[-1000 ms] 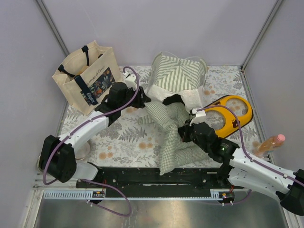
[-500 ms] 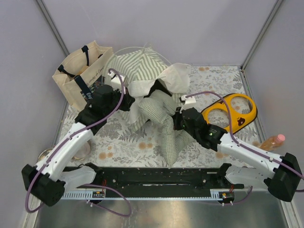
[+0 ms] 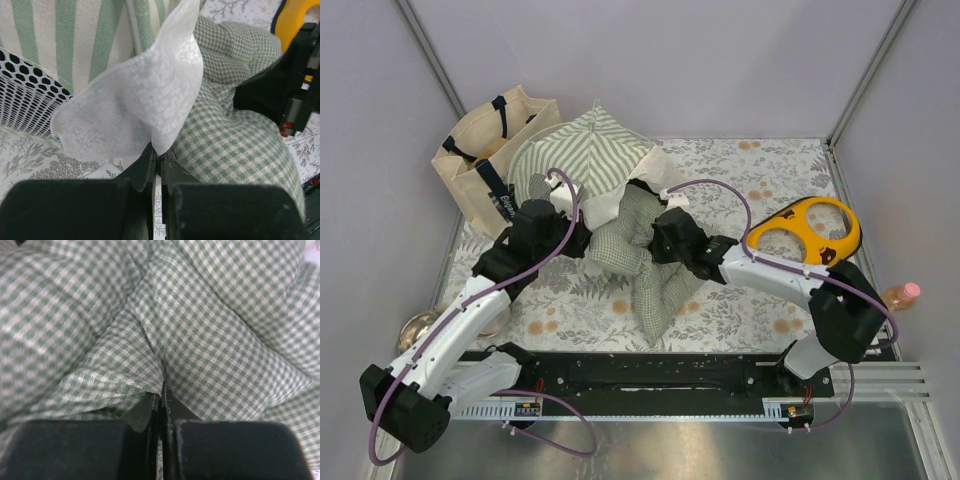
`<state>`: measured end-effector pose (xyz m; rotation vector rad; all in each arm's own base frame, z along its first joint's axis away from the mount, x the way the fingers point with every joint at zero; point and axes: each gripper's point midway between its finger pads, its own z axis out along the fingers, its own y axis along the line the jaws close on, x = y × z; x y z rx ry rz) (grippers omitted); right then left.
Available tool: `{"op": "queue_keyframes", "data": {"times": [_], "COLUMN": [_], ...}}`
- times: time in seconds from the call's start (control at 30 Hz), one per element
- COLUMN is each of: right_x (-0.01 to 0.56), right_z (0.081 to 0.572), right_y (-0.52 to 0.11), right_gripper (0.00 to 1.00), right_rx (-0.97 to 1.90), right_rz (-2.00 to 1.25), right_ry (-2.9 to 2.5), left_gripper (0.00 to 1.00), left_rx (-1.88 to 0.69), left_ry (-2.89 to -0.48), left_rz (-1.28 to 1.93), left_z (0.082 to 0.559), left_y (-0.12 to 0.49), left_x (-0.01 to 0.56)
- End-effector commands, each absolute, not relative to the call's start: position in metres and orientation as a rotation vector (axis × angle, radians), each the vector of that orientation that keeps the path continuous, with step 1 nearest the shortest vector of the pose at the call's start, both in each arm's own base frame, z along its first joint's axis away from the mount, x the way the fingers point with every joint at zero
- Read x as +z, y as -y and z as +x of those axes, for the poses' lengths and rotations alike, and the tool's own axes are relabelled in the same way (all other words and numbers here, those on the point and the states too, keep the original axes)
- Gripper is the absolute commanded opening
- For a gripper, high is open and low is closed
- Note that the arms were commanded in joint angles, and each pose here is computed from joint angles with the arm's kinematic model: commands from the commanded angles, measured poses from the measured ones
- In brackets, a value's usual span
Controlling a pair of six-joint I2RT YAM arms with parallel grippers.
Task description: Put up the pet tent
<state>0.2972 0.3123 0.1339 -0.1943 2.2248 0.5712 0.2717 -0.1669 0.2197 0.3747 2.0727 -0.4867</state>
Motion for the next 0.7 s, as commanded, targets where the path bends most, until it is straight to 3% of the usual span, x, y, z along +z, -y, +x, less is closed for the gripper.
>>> {"op": "queue_keyframes", "data": {"times": [0.0,0.1,0.3,0.4,0.53,0.67], "right_x": [0.139,0.138,0.145,0.156,0.179,0.181], "right_z": [0.328,0.317,0.288,0.276,0.257,0.216], "right_y": [-0.318,-0.325,-0.319,-0.307,-0.297,-0.318], "right_gripper": [0.0,0.06,0.65,0.84,0.99,0.99], "right_rx": [0.574,0.664,0.74,0.735,0.771,0.963], "right_rz": [0.027,-0.074,-0.28,-0.325,-0.443,-0.738], "right_ry": [-2.196,-2.153,-2.107,-2.082,-2.001,-1.936], "left_gripper": [0.0,0.0,0.0,0.0,0.0,0.0], "left_rx": [-0.536,-0.549,-0.54,-0.513,-0.499,-0.463], "left_ry": [-2.073,-2.083,-2.111,-2.128,-2.135,-2.141], "left_rz": [0.306,0.231,0.152,0.141,0.144,0.142], "left_z": [0.267,0.27,0.276,0.279,0.282,0.287], "left_y": [0.168,0.168,0.167,0.164,0.164,0.161], "left_x": [0.218,0.21,0.196,0.191,0.191,0.191]}}
